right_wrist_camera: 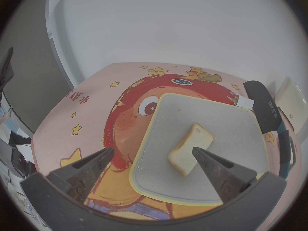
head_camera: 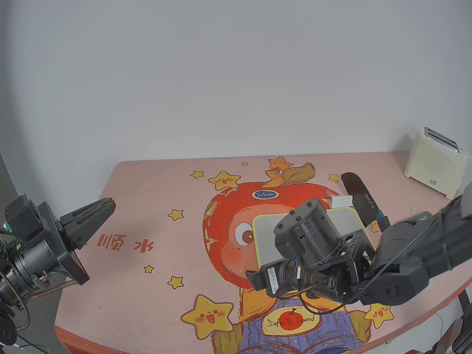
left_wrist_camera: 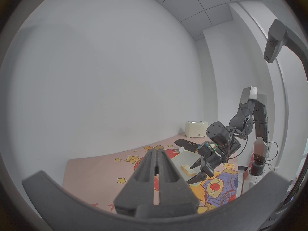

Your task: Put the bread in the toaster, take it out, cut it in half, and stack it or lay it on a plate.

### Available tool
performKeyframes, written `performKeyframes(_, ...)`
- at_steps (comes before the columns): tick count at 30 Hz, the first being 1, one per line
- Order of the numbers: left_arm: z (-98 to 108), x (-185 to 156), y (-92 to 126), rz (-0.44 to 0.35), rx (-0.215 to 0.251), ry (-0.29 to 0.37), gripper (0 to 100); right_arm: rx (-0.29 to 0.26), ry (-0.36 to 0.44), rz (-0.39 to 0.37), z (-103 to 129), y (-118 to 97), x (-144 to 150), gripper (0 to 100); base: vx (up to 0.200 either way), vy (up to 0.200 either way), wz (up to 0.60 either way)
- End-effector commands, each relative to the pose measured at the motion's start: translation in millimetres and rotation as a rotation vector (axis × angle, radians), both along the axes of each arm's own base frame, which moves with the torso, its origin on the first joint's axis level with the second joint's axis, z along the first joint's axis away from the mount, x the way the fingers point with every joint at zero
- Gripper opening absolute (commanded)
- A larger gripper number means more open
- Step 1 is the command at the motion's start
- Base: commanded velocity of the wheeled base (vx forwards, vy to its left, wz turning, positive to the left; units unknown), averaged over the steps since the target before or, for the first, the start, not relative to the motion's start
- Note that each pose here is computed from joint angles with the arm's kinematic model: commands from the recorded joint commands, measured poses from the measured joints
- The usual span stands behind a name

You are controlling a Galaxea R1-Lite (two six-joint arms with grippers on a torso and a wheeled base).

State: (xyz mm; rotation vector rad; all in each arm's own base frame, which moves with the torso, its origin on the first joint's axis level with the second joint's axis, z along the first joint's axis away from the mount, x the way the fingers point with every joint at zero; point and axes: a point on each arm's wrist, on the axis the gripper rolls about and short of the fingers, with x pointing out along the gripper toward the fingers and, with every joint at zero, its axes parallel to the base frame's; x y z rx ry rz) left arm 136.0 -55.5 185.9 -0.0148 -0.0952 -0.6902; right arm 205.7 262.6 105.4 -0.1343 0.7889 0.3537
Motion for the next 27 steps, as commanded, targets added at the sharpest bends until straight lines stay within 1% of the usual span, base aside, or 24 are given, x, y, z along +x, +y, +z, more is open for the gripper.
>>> performKeyframes(1,-0.2,0.1,-0.1,0.000,0.000,0.001,0,-0.017,0.013,0.002,-7.5,3.1,1.5,100,0.000,0.000,0.00)
performKeyframes(9,0.0,-0.1,0.0,0.000,0.000,-0.001,0,-0.023,0.026,-0.004,-12.5,3.6,2.5,100,0.000,0.000,0.00)
performKeyframes(17,0.0,-0.1,0.0,0.000,0.000,-0.001,0,-0.025,0.026,-0.006,-12.9,3.1,2.8,100,0.000,0.000,0.00)
performKeyframes(18,0.0,-0.1,0.0,0.000,0.000,-0.001,0,-0.027,0.027,-0.006,-13.5,2.6,2.4,0,0.000,0.000,0.00)
performKeyframes(27,1.4,-2.5,-1.1,-0.013,-0.004,-0.009,0,-0.019,0.029,-0.015,-12.1,0.5,1.5,0,0.000,0.000,0.00)
